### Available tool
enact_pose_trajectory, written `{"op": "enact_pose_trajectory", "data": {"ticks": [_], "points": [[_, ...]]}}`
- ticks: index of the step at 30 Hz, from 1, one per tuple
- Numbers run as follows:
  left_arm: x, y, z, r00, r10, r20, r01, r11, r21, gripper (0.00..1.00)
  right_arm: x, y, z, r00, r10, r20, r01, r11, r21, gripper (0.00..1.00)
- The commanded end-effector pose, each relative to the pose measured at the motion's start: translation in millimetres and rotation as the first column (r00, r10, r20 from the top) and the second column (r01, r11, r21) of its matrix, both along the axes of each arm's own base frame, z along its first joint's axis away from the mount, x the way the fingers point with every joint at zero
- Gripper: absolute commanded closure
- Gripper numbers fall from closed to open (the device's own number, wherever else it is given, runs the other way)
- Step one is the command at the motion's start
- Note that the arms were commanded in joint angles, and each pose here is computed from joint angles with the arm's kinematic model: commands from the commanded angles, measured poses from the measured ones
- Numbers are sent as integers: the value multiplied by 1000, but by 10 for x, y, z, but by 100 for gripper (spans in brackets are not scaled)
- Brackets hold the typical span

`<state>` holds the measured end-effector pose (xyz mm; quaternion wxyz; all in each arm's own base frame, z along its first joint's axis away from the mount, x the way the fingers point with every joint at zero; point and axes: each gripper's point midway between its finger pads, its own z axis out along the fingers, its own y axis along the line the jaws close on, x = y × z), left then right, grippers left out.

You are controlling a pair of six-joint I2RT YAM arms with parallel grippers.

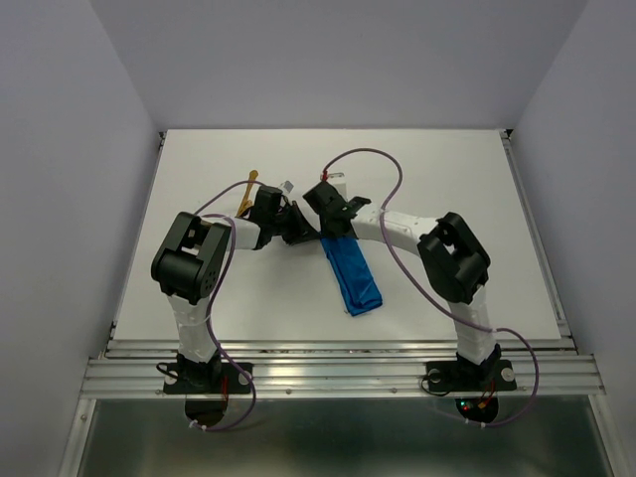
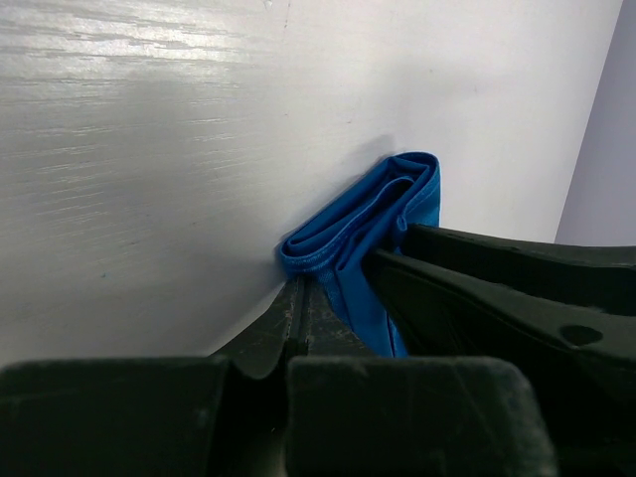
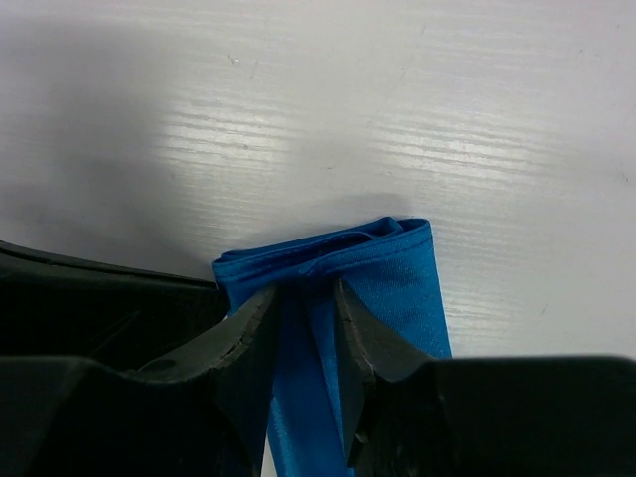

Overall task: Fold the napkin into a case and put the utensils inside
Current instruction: Pick up the top corner of the smaller rectangle folded napkin from the center of the board.

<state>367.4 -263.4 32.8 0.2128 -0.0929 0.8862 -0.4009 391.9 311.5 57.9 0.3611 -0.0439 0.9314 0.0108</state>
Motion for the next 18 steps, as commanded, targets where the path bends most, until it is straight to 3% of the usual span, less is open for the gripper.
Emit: {"op": "enact_pose_trajectory", "data": {"ticks": [1, 5, 8, 18], "points": [[15, -43, 117, 999, -13, 36, 14, 1000, -25, 100, 66, -10, 108, 999, -34, 31, 34, 999, 2, 68], [13, -80, 128, 999, -19, 39, 21, 999, -27, 100, 70, -34, 158, 998, -43, 43, 43, 999, 3, 90], [7, -87, 118, 999, -23, 37, 24, 999, -26, 100, 55, -37, 209, 998, -43, 46, 43, 999, 15, 99], [-24, -82, 46, 1000, -22, 18, 23, 1000, -22, 100, -19, 1, 413, 998, -18, 64, 12, 996, 88, 99]]}}
